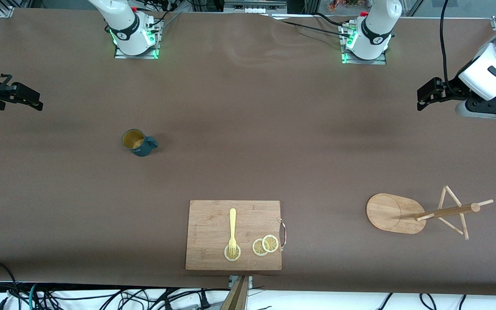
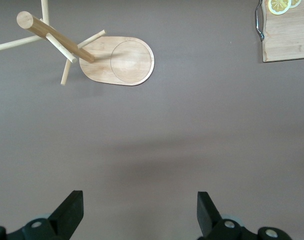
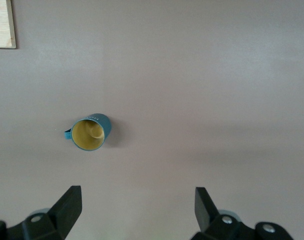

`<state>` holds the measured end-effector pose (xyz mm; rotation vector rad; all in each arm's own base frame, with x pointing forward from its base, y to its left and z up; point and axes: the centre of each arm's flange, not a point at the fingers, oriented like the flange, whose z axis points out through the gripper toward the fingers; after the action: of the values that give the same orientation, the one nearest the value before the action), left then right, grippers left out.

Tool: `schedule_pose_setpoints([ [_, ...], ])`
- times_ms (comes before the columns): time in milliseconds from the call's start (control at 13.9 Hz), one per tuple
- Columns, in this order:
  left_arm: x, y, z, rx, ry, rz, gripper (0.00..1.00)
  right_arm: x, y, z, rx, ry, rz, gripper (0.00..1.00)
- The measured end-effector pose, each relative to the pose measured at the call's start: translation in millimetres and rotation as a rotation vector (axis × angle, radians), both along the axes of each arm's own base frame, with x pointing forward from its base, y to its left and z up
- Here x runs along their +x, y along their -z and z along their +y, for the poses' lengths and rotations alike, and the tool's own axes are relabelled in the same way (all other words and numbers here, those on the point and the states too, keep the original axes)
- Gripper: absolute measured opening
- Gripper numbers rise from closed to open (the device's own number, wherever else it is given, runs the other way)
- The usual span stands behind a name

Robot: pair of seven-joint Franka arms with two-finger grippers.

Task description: Pass cup and hang on rack

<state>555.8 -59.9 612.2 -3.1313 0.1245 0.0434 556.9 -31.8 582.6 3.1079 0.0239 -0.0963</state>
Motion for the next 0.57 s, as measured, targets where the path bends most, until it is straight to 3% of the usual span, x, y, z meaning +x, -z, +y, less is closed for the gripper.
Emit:
schedule_pose_setpoints([
  [575,0.0,0.0,-0.3,0.0,0.001,0.0,1.0,-1.5,3.3,4.8,0.0,-0.008,0.024,1.0],
])
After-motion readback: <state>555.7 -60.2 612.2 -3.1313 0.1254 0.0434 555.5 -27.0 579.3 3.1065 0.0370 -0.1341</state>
